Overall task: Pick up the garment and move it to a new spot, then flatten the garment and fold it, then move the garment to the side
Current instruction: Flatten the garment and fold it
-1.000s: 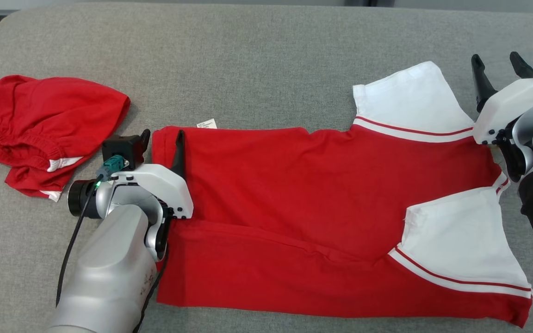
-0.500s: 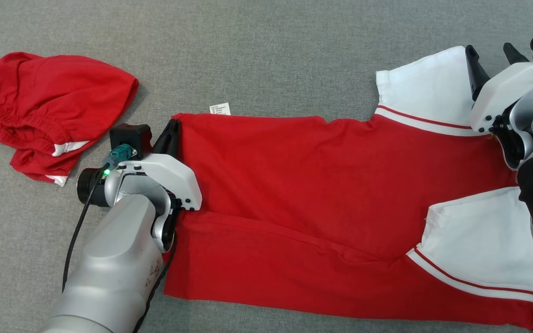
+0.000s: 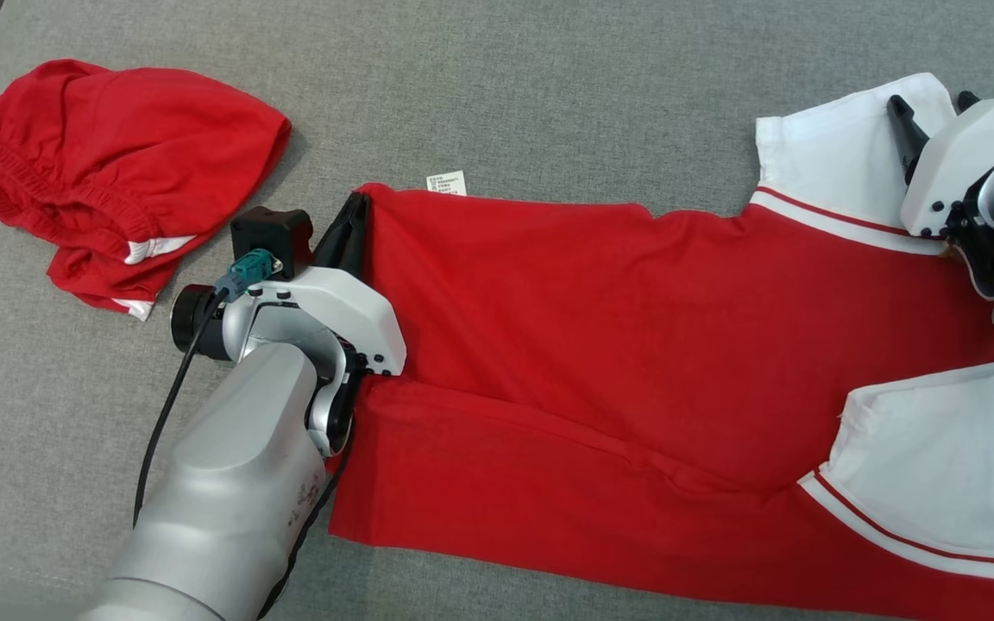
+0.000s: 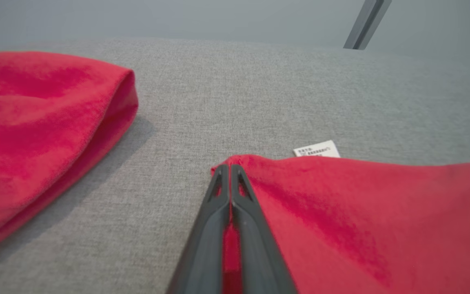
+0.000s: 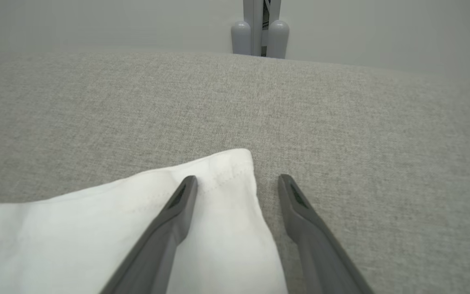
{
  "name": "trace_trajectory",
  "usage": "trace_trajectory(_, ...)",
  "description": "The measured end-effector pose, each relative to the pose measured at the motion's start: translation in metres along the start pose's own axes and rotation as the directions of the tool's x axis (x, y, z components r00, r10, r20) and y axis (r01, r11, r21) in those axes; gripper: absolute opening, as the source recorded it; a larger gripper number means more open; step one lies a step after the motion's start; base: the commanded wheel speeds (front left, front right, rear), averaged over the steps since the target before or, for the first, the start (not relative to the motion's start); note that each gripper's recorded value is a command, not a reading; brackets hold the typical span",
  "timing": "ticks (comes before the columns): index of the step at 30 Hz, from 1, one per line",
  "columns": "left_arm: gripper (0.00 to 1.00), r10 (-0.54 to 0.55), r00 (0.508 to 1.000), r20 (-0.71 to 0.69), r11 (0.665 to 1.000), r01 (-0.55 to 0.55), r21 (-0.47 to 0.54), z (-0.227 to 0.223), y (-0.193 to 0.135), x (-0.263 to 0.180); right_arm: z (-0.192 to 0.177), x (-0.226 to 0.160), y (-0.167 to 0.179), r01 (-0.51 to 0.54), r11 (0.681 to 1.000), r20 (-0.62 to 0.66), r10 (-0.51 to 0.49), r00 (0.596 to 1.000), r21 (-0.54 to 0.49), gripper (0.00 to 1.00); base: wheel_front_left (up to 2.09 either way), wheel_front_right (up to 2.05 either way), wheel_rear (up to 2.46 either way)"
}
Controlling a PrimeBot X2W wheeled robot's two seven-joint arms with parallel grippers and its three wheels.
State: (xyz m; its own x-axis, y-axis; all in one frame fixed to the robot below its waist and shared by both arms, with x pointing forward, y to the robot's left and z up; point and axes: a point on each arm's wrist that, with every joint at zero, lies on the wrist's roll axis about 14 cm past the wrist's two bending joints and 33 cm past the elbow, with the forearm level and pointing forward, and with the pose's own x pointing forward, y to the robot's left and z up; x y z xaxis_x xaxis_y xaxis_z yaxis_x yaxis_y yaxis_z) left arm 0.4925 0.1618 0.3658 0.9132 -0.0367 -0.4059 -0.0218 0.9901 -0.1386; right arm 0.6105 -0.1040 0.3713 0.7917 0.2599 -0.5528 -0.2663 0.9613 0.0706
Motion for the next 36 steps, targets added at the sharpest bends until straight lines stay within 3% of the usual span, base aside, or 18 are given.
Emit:
trace_trajectory(3, 0.0, 0.004, 1.0, 0.005, 1.0, -0.004, -0.004, 0.001, 0.001, -0.001, -0.001, 0.003, -0.001, 0.0, 1.0, -0.02, 0.0, 1.0, -0.011, 1.0, 0.0, 0.0, 0.0)
trace_trajectory(4, 0.0, 0.005, 1.0, 0.007, 1.0, -0.005, -0.004, 0.002, 0.002, -0.001, -0.002, 0.004, -0.001, -0.002, 1.0, -0.027, 0.001, 1.0, -0.015, 0.83, 0.0, 0.0, 0.0)
trace_trajectory(5, 0.0, 0.009, 1.0, 0.009, 1.0, -0.009, -0.004, 0.003, 0.003, -0.001, -0.002, 0.005, 0.0, -0.003, 1.0, -0.031, 0.003, 1.0, -0.017, 0.49, 0.0, 0.0, 0.0)
trace_trajectory(6, 0.0, 0.009, 1.0, 0.012, 1.0, -0.009, -0.005, 0.003, 0.003, -0.002, -0.001, 0.006, 0.001, -0.005, 1.0, -0.032, 0.004, 0.999, -0.019, 0.34, 0.0, 0.0, 0.0)
trace_trajectory(7, 0.0, 0.011, 1.0, 0.014, 1.0, -0.01, -0.005, 0.004, 0.003, -0.002, -0.002, 0.006, 0.002, -0.007, 1.0, -0.039, 0.006, 0.999, -0.024, 0.0, 0.0, 0.0, 0.0)
trace_trajectory(16, 0.0, 0.017, 0.996, 0.084, 1.0, -0.016, -0.009, 0.026, -0.001, -0.001, 0.033, -0.006, -0.018, 0.037, 0.998, 0.137, -0.029, 0.99, -0.055, 0.0, 0.0, 0.0, 0.0)
trace_trajectory(26, 0.0, 0.018, 0.987, 0.158, 1.0, -0.016, -0.017, 0.046, -0.003, -0.008, 0.072, -0.044, -0.035, 0.083, 0.996, 0.336, -0.07, 0.939, -0.025, 0.0, 0.0, 0.0, 0.0)
trace_trajectory(36, 0.0, -0.007, 0.986, 0.167, 1.0, 0.006, 0.006, 0.039, -0.005, -0.034, 0.056, -0.101, -0.014, 0.017, 0.999, 0.431, -0.036, 0.901, 0.049, 0.0, 0.0, 0.0, 0.0)
